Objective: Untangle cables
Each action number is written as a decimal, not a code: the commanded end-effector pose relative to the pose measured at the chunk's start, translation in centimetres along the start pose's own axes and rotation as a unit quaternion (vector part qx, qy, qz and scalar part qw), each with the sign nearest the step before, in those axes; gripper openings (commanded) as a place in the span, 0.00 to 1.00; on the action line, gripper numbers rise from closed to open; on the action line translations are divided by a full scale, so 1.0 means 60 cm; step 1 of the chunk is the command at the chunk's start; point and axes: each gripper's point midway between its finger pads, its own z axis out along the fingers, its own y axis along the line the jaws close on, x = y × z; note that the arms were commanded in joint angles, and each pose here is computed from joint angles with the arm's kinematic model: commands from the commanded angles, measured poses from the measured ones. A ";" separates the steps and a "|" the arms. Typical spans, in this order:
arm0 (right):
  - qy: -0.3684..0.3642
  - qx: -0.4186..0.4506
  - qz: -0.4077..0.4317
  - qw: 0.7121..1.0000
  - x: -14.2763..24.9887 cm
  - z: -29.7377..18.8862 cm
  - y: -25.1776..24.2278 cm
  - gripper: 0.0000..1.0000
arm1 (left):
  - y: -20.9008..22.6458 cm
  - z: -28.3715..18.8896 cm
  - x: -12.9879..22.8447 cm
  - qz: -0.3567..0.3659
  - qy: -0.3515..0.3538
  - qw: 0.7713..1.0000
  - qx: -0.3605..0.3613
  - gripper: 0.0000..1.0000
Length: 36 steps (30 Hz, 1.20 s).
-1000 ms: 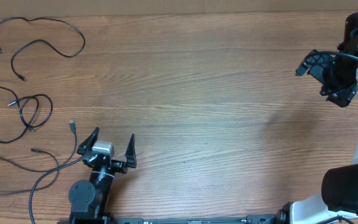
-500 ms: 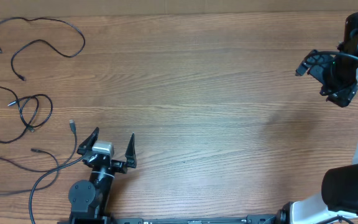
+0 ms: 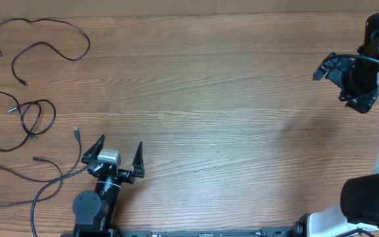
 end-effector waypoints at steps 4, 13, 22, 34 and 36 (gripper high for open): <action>-0.004 0.002 0.001 1.000 -0.003 -0.001 -0.002 1.00 | 0.004 0.000 0.001 -0.005 -0.002 1.000 -0.006 1.00; -0.004 0.002 0.001 1.000 -0.003 -0.001 -0.002 1.00 | 0.004 0.000 0.001 -0.005 -0.002 1.000 -0.006 1.00; -0.004 0.002 0.001 1.000 -0.003 -0.001 -0.002 1.00 | 0.004 0.000 0.001 -0.005 -0.002 1.000 -0.006 0.99; -0.034 -0.014 -0.002 0.999 0.004 -0.040 -0.002 1.00 | 0.004 0.000 0.001 -0.005 -0.002 1.000 -0.006 1.00; -0.049 -0.022 -0.003 0.999 0.008 -0.058 -0.002 1.00 | 0.004 0.000 0.001 -0.005 -0.002 1.000 -0.006 1.00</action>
